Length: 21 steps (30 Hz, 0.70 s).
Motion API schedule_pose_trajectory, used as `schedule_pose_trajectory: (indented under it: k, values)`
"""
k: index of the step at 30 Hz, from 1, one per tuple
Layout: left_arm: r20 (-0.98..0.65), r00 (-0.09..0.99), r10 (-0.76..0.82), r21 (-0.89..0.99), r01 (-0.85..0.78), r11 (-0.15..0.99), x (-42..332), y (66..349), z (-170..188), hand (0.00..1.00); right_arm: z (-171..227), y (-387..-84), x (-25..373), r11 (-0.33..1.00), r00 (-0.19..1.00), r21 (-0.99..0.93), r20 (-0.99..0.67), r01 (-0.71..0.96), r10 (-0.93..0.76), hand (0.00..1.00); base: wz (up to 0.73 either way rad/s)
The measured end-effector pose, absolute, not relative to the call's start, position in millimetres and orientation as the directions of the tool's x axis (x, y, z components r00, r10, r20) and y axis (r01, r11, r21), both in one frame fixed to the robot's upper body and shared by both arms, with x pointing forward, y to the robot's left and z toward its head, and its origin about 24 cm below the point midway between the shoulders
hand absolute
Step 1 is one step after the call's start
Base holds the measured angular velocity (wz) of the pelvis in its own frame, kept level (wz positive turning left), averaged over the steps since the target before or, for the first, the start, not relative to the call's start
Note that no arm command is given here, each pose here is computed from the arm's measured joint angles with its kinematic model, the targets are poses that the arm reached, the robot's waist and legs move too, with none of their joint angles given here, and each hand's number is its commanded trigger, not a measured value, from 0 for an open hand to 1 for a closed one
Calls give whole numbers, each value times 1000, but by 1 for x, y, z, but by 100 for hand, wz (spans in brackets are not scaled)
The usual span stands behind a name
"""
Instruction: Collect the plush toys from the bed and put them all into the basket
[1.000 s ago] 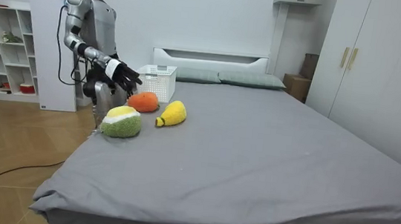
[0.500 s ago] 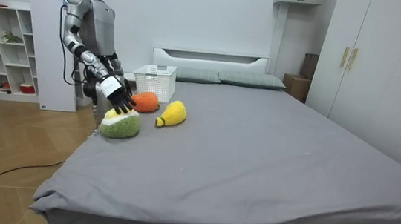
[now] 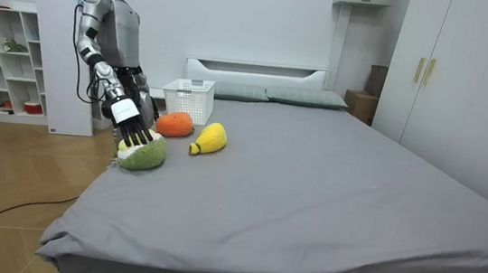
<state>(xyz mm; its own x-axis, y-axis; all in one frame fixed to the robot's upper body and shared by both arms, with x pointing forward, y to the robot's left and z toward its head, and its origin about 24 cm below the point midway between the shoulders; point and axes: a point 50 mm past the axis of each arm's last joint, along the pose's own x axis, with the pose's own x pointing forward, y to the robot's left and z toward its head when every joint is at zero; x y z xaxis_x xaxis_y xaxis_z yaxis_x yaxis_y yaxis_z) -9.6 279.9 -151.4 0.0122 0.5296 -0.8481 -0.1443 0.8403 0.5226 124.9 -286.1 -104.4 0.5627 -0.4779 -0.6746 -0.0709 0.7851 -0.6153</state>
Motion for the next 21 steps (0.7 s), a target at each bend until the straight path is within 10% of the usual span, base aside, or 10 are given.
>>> schedule_pose_trajectory:
  k: [7,9,10,11,12,21]
  values:
    - [-843,27,538,532,-114,839,-6,281,-151,0,-114,-293,110,791,498,-601,-724,-115,-478,0,0]
    - [-841,29,540,534,-122,837,-5,282,-150,0,-116,-296,105,786,476,-605,-733,-129,-486,13,4]
    - [-840,27,542,534,-128,835,-5,283,-150,0,-118,-297,104,786,463,-605,-737,-126,-493,64,4]
    - [-840,27,542,535,-130,835,-5,283,-150,0,-118,-298,104,786,455,-605,-739,-127,-496,95,0]
    - [-840,26,542,535,-130,835,-5,283,-150,0,-120,-301,103,785,442,-607,-742,-122,-504,100,0]
    - [-849,29,527,520,-128,845,-5,282,-151,0,-120,-316,94,744,386,-659,-718,-111,-578,100,4]
